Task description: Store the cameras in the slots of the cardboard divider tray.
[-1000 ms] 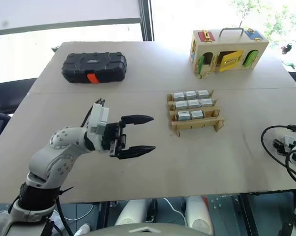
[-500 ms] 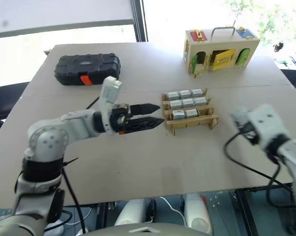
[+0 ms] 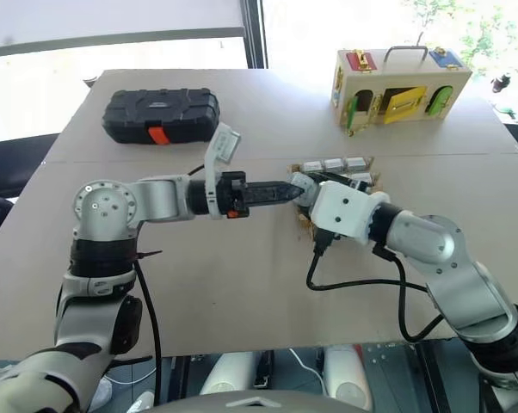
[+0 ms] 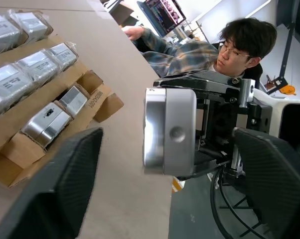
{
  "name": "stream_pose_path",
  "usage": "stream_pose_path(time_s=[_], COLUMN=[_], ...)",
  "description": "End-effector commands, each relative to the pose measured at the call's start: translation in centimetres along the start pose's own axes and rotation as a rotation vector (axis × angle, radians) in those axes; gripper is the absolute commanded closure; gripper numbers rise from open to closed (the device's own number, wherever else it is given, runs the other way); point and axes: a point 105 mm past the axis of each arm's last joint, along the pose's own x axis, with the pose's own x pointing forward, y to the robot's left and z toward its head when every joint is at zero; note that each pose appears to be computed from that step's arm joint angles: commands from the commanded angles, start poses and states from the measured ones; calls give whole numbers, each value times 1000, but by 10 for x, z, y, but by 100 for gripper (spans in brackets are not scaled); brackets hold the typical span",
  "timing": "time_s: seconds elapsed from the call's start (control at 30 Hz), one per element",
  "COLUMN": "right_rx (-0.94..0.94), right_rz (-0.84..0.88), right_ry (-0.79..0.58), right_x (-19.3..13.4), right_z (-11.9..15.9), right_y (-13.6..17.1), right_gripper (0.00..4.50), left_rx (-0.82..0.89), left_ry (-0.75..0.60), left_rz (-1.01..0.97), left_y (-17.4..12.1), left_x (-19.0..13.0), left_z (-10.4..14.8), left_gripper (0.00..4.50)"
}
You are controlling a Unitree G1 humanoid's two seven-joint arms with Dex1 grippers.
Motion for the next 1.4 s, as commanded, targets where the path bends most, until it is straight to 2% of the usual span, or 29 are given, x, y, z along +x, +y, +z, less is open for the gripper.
stream_pose_path(time_s=[0.03, 0.13, 0.27, 0.3, 0.33, 0.4, 0.43, 0.5, 0.6, 0.73, 0.93, 1.03, 1.17, 1.3, 1.4], right_rx=[-48, -47, 14, 23, 30, 96, 165, 264, 444, 490, 431, 423, 427, 442, 439], right_rz=[-14, -15, -12, -17, -30, -94, -137, -179, -188, -162, -203, -217, -204, -196, -205], right_ry=[-48, -53, -57, -57, -51, -12, 25, 80, 27, -4, 31, 30, 47, 96, 115], right_x=[0, 1, 0, -1, -3, -14, -25, -48, -98, -129, -146, -147, -146, -157, -163], right_z=[14, 17, 17, 16, 15, 2, -11, -32, -54, -62, -71, -70, -72, -75, -76], right_y=[-4, -3, -3, -4, -6, -14, -18, -21, -36, -56, -80, -78, -65, -53, -52], right_gripper=[227, 227, 227, 136, 104, 12, 5, 5, 5, 5, 5, 5, 5, 5, 5], left_rx=[46, 45, 59, 66, 72, 116, 151, 216, 446, 620, 759, 811, 850, 909, 938], left_ry=[-6, 7, 13, 13, 11, 10, 10, 20, 156, 247, 294, 306, 346, 448, 480], left_rz=[-20, -22, -32, -31, -29, -36, -41, -53, -81, -94, -7, 29, 72, 114, 98], left_y=[-9, -8, -10, -10, -10, -10, -11, -9, 3, 21, 34, 37, 47, 60, 58], left_x=[2, 2, 5, 6, 8, 12, 17, 28, 66, 104, 150, 161, 164, 159, 160], left_z=[8, 9, 11, 12, 14, 22, 27, 36, 31, 34, 34, 29, 20, 9, 8], left_gripper=[229, 366, 371, 371, 371, 371, 371, 371, 371, 371, 371, 371, 371, 371, 371])
